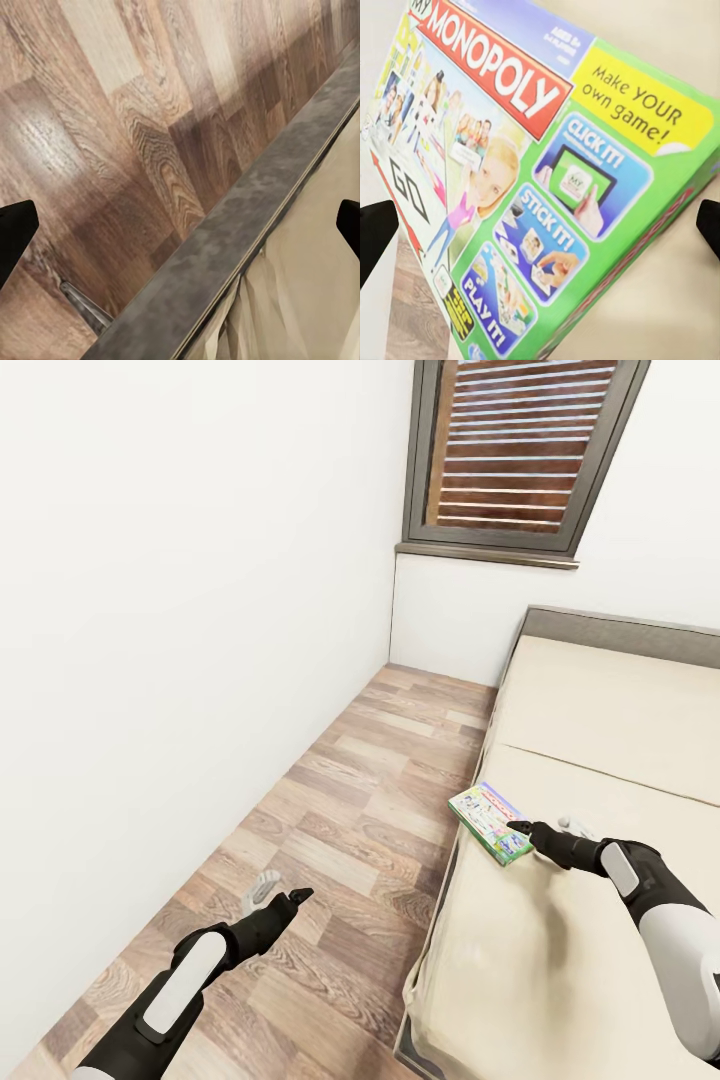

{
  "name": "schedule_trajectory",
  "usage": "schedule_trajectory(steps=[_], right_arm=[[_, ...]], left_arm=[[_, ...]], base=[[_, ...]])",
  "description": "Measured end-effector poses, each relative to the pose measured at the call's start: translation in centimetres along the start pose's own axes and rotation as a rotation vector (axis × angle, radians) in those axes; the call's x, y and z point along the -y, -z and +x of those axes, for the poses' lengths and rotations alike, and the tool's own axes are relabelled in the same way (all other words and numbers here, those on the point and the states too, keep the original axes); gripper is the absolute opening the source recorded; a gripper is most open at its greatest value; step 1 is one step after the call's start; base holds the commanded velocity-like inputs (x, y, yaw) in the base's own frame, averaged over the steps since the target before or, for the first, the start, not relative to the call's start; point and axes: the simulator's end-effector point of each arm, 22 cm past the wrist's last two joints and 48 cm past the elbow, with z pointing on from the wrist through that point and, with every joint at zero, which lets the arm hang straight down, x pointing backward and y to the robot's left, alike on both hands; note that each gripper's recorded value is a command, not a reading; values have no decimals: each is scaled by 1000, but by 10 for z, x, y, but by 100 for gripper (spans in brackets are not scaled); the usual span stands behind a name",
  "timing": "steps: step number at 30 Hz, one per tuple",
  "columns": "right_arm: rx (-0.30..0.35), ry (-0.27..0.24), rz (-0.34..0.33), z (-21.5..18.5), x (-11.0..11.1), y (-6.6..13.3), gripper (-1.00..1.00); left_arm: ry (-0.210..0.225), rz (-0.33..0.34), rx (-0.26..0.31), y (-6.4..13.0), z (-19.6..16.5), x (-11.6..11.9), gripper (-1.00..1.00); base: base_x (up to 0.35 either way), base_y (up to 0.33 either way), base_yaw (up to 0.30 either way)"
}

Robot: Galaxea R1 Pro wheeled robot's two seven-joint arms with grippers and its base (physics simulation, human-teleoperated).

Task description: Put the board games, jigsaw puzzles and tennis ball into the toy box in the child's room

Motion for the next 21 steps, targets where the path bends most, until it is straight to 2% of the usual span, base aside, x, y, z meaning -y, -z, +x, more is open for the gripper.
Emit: schedule_trajectory(steps=[21], right_arm=[[9, -2, 5, -4, 3, 2, 100]], left_arm=[[-1, 0, 0, 0, 0, 0, 100]], base=[[0, 0, 0]])
